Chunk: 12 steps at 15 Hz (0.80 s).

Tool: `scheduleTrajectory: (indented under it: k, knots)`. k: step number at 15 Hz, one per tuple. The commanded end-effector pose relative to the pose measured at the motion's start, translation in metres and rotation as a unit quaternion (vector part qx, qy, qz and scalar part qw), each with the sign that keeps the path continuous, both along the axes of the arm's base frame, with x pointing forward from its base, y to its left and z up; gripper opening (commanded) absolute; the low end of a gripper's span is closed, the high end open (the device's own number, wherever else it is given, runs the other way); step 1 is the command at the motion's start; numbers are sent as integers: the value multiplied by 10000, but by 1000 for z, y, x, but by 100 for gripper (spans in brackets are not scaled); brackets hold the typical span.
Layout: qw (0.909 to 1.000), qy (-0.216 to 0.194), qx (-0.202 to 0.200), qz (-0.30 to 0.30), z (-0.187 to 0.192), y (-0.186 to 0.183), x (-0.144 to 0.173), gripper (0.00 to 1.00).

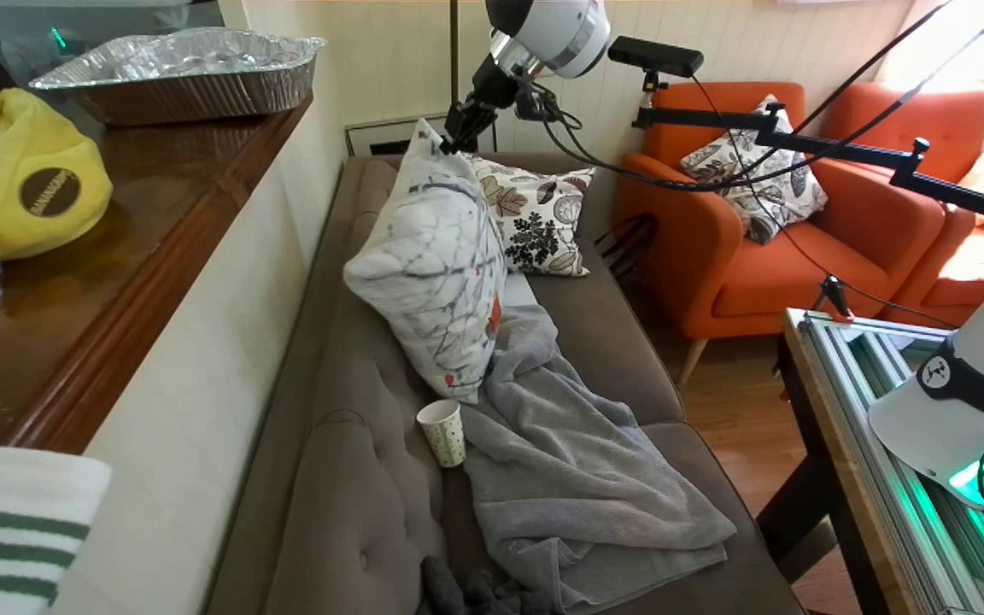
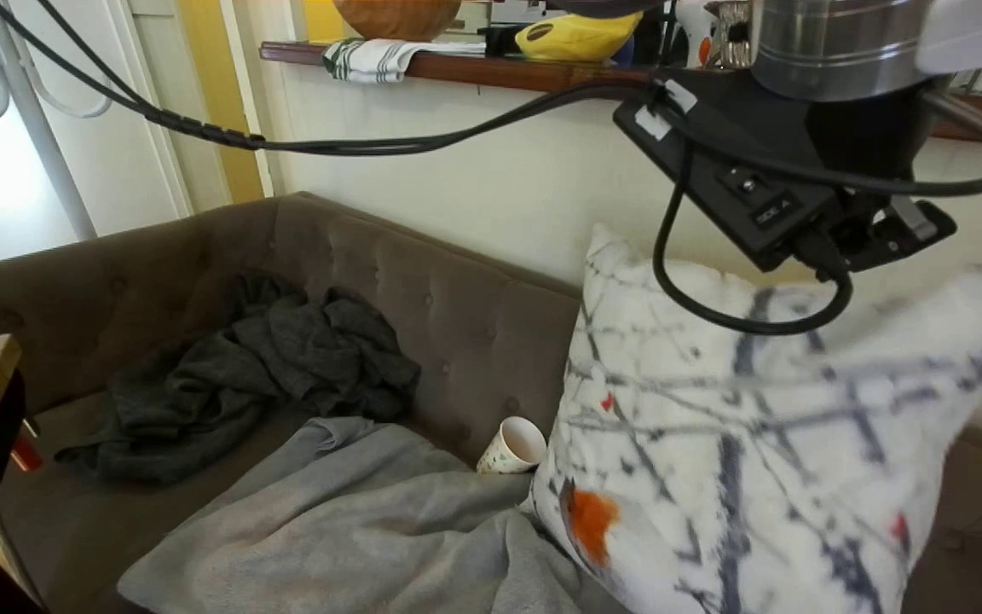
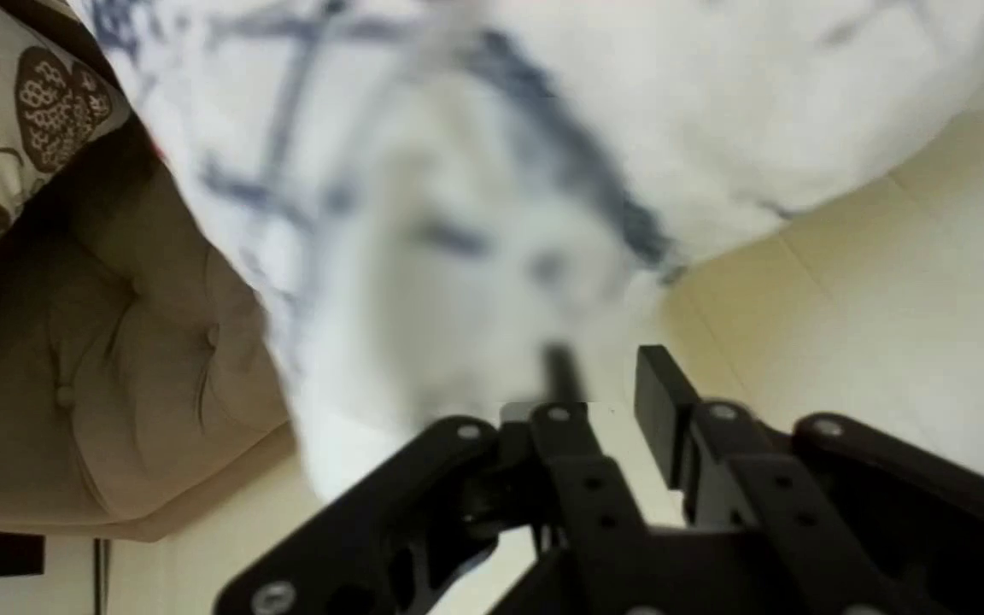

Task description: Move the white pillow to the right

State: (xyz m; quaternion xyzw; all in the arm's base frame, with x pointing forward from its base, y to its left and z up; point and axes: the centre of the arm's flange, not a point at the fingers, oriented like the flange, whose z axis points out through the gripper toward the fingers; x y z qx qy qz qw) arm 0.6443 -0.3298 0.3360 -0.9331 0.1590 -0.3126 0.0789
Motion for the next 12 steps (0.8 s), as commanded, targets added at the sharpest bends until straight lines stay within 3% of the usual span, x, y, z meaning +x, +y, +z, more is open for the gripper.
scheduleTrajectory:
  k: [1,3,7,12]
  knots:
    - [9994,-214,-134,-222,32,-4,17,56]
    - [9991,-305,-260,-162,60,7,20,70]
    - [9982,149,-572,21,100,46,15,97]
    - [9932,797,-512,681,135,114,-32,100]
